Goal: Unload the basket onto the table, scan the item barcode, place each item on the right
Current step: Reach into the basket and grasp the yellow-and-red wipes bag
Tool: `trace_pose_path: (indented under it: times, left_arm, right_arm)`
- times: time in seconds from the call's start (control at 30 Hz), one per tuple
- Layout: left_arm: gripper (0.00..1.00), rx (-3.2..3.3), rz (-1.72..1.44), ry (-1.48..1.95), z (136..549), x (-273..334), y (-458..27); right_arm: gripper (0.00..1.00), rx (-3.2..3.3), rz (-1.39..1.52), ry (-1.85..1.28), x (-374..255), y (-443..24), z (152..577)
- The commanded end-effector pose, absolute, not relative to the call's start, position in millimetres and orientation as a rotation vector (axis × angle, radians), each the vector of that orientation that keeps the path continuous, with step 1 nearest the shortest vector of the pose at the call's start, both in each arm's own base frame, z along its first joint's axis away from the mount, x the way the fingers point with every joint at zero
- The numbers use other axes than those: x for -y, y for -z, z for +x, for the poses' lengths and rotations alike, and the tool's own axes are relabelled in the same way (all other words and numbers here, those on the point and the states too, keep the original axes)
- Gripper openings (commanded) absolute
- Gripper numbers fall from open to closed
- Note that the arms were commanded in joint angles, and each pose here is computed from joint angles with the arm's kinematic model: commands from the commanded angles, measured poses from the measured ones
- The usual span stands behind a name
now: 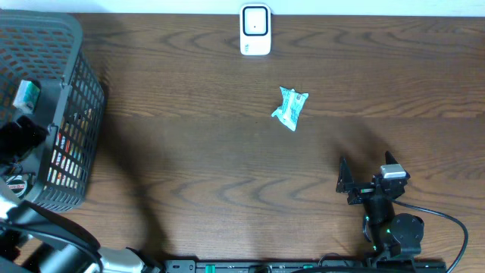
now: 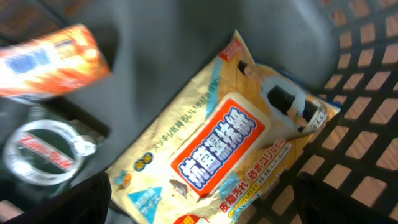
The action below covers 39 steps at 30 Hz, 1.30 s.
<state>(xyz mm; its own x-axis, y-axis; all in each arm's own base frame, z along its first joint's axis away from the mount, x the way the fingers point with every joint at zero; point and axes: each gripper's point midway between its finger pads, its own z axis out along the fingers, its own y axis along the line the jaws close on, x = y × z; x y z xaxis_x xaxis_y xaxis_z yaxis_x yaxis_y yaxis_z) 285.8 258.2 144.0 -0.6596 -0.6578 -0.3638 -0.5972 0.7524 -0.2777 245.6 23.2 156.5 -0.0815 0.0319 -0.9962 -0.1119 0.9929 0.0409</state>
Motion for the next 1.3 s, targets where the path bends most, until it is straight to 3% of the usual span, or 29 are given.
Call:
trace_pose_path:
  times: [0.0,0.3,0.47,0.6,0.93,1.13,1.27]
  left_arm:
    - [0.93,-2.531,-0.869,0.329,293.2,-246.5,-130.5]
    - [0.93,-2.571,-0.813,0.551,296.6,-224.1,-106.5]
    - [0.93,-2.625,-0.849,0.527,289.1,-227.1,-93.6]
    - [0.85,-2.706,-0.903,0.447,275.9,-234.8,-78.4]
    - [0.85,-2.737,-0.939,0.436,266.1,-230.5,-57.5]
    - [0.8,-2.776,-1.01,0.357,252.0,-232.5,-36.0]
    - [0.6,-2.744,-1.058,0.345,255.3,-236.5,-36.1]
  right_arm:
    - [0.99,-1.65,-0.074,-0.108,-23.8,-155.4,245.4]
    - [0.99,-1.65,-0.074,-0.108,-23.8,-155.4,245.4]
    - [0.99,-1.65,-0.074,-0.108,-23.8,-155.4,245.4]
    - [0.99,-1.65,-0.074,-0.108,-23.8,-155.4,245.4]
    - [0.99,-1.65,-0.074,-0.108,-23.8,-155.4,245.4]
    - [0.99,-1.65,-0.074,-0.108,-23.8,-155.4,245.4]
    - [0.99,-1.65,-0.074,-0.108,-23.8,-155.4,245.4]
